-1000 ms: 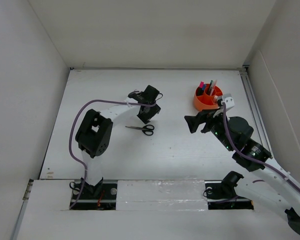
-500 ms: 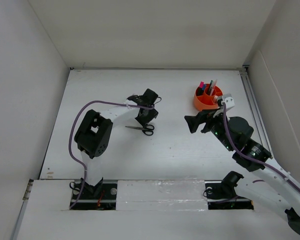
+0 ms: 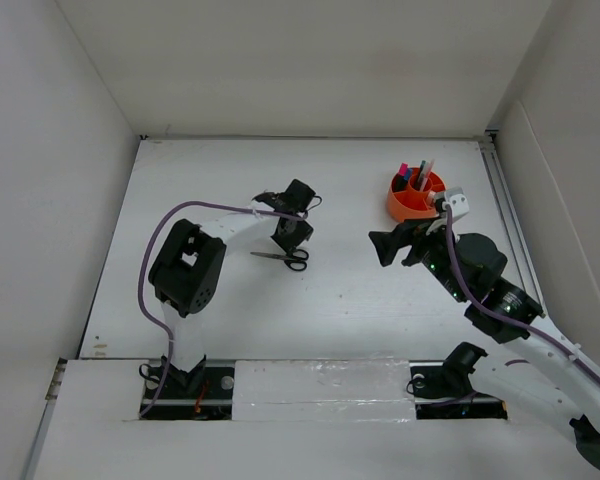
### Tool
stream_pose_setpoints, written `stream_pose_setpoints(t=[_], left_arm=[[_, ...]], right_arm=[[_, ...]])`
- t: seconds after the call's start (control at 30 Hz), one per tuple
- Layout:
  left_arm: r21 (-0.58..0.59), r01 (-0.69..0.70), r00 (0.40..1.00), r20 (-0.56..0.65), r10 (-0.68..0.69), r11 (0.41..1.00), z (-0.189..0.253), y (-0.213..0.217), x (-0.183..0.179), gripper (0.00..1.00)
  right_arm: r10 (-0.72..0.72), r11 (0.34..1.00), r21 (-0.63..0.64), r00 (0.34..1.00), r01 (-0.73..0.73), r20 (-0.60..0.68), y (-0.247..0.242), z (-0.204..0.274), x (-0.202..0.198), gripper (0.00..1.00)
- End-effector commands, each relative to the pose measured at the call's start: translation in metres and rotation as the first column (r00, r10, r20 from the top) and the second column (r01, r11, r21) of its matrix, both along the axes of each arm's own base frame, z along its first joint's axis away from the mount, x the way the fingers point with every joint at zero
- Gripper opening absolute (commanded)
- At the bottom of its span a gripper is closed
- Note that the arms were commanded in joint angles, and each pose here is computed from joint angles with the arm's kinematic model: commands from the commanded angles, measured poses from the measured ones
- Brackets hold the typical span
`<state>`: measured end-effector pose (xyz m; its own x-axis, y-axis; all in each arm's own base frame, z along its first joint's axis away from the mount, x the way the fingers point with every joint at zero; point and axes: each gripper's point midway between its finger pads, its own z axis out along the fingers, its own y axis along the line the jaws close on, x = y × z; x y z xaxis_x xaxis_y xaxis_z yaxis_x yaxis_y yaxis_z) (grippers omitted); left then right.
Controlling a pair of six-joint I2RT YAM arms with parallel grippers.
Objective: Sort the stationery into containers
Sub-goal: Pick up the scissors from the center of the board.
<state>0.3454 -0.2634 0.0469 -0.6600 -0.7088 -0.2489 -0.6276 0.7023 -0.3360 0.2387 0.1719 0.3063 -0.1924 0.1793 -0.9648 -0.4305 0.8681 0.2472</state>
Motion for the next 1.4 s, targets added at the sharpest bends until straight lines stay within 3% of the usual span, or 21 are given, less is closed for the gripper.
stream_pose_setpoints(t=[0.0,0.23,0.4,0.63,0.87,1.03,1.1,1.23,1.37], left_arm=[[0.007,-0.029,1.000,0.003,0.029,1.000,0.007,0.009,-0.004,0.37],[0.005,-0.022,0.999,-0.027,0.022,1.000,-0.006,0.010,-0.012,0.37],[0.005,-0.018,0.999,-0.042,0.019,1.000,-0.016,0.009,-0.013,0.25],[0.016,-0.014,0.997,-0.075,0.015,1.000,-0.030,0.011,-0.020,0.21],[0.072,0.033,0.985,-0.174,-0.020,0.997,-0.053,0.019,-0.037,0.10],[0.110,0.066,0.978,-0.203,-0.043,0.992,-0.062,0.026,-0.043,0.08],[0.129,0.081,0.972,-0.229,-0.050,0.988,-0.068,0.031,-0.050,0.00],[0.148,0.105,0.965,-0.254,-0.065,0.983,-0.080,0.038,-0.059,0.00],[0.094,0.140,0.964,-0.242,-0.114,0.986,-0.087,0.030,-0.061,0.00]], right_arm=[[-0.001,0.999,0.039,0.999,-0.001,0.036,0.001,0.012,-0.001,0.99],[-0.001,0.999,0.039,0.999,-0.001,0.036,0.000,0.010,-0.002,0.99],[-0.001,0.999,0.039,0.999,-0.001,0.036,0.000,0.010,-0.002,0.99],[0.008,0.999,0.040,0.999,-0.010,0.036,0.001,0.010,-0.003,0.98],[0.018,0.999,0.046,0.998,-0.020,0.055,-0.001,0.016,-0.007,0.98],[0.026,0.998,0.052,0.998,-0.030,0.062,-0.002,0.018,-0.011,0.98],[0.026,0.998,0.052,0.998,-0.030,0.062,-0.002,0.018,-0.011,0.98],[0.026,0.998,0.052,0.998,-0.030,0.062,-0.002,0.018,-0.011,0.98],[0.036,0.998,0.052,0.997,-0.039,0.062,0.000,0.016,-0.011,0.98]])
